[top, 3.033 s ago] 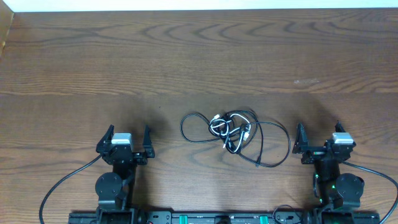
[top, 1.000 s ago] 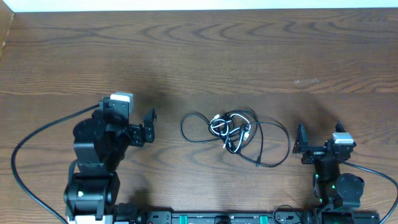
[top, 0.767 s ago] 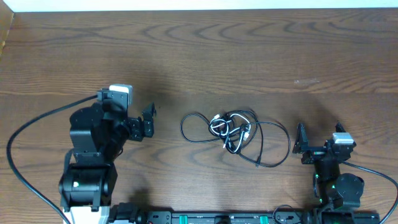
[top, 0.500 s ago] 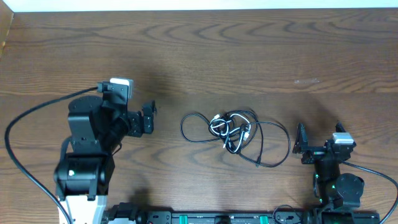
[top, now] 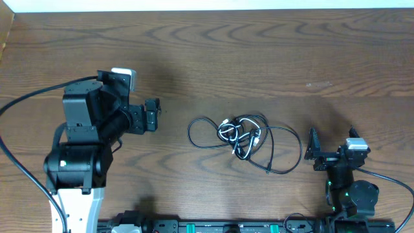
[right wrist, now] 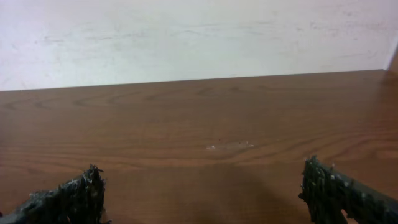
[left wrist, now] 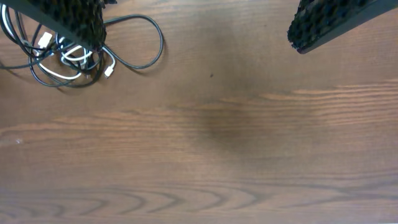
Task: Untangle cables
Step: 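Move the left gripper forward and right toward the tangled cable bundle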
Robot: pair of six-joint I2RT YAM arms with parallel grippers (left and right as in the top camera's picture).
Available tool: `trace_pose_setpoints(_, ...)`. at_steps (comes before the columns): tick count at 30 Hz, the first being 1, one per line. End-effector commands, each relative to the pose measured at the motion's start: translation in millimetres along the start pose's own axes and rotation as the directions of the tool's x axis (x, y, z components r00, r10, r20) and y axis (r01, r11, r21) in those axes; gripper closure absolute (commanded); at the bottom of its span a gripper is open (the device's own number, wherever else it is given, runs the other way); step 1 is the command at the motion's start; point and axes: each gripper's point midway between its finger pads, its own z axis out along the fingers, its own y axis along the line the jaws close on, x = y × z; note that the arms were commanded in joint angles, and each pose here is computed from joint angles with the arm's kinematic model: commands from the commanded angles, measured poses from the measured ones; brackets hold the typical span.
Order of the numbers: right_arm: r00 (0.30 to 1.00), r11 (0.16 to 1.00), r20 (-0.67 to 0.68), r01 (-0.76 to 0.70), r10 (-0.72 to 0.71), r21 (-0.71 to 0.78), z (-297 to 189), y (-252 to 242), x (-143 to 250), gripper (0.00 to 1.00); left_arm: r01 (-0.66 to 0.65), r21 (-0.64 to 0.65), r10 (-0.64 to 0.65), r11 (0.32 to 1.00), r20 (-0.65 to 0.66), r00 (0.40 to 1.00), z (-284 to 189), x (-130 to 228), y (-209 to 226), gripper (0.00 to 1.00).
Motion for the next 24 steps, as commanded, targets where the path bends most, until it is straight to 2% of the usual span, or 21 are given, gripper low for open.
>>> trace_pose_setpoints(1, 1.0, 1.0, 0.003, 0.016, -0.016, -0.001, -0.4, 0.5, -0.1, 0.01, -0.041, 0.044, 0.041, 0.998, 0.003, 0.999, -5.1, -9.9, -8.5, 0.05)
trace_pose_setpoints(7, 1.0, 1.0, 0.003, 0.016, -0.016, -0.001, -0.4, 0.5, -0.1, 0.01, -0.037, 0.059, 0.039, 0.998, -0.03, 0.999, -8.2, -12.5, -11.2, 0.05)
trace_pose_setpoints(12, 1.0, 1.0, 0.003, 0.016, -0.016, -0.001, -0.4, 0.5, -0.1, 0.01, -0.059, 0.124, 0.065, 0.99, -0.044, 0.997, -5.7, -10.7, -21.4, 0.05)
trace_pose_setpoints(24, 1.0, 1.0, 0.003, 0.016, -0.016, -0.001, -0.4, 0.5, -0.1, 0.01, -0.055, 0.123, 0.063, 0.991, -0.056, 0.996, -2.5, -9.3, -20.4, 0.05)
